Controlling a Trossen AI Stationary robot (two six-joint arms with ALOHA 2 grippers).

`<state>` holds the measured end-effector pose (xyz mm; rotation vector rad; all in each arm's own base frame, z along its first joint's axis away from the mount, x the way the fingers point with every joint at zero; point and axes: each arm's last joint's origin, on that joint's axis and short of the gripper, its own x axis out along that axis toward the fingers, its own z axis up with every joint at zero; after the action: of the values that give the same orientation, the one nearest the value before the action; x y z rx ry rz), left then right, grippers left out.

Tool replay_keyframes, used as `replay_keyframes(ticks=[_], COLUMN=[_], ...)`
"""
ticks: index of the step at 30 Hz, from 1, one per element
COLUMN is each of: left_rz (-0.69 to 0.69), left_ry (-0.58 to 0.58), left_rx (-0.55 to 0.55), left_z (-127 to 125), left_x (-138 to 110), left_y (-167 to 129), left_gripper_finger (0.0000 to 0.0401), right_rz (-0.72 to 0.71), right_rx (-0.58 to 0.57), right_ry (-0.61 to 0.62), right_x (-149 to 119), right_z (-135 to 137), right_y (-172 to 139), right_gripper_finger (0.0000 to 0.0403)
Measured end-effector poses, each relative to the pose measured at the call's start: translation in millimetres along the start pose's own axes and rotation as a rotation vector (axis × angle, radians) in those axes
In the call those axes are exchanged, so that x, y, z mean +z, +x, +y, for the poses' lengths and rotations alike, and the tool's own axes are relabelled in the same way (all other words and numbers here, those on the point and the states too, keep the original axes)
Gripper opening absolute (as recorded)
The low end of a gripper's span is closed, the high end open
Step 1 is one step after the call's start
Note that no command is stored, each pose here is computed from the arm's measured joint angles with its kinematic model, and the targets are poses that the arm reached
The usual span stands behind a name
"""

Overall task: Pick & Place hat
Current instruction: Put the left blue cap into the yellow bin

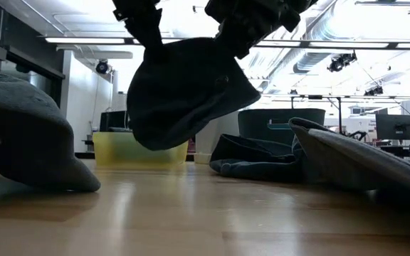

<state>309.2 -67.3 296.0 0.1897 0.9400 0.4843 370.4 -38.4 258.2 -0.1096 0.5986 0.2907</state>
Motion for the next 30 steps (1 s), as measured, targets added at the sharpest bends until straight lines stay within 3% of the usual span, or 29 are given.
replay_keyframes(ticks=[6, 11, 17, 24, 30], left_rz=[-0.014, -0.046, -0.07, -0.08, -0.081], left_ry=[-0.01, -0.034, -0.031, -0.034, -0.022], left_rx=[0.0, -0.008, 0.011, 0.015, 0.019], left_z=[-0.4, -1.5, 1.4, 1.8, 2.0], left_x=[1.5, 5.1, 11.2, 12.8, 12.9], left_y=[0.1, 0.0, -5.5, -6.5, -6.4], left_gripper_finger=[0.0, 0.0, 0.0, 0.0, 0.0009], right_rz=[0.008, 0.017, 0.018, 0.013, 0.018], right_rx=[0.006, -0.012, -0.009, -0.001, -0.027], right_ry=[0.006, 0.006, -0.005, -0.018, -0.042], right_x=[-2.4, -3.7, -4.1, -3.8, -3.6], right_z=[-0.4, -1.5, -1.4, -1.3, -2.1], right_y=[4.4, 6.2, 6.9, 6.8, 6.8], right_gripper_finger=[0.021, 0.0202, 0.0142, 0.0026, 0.0013])
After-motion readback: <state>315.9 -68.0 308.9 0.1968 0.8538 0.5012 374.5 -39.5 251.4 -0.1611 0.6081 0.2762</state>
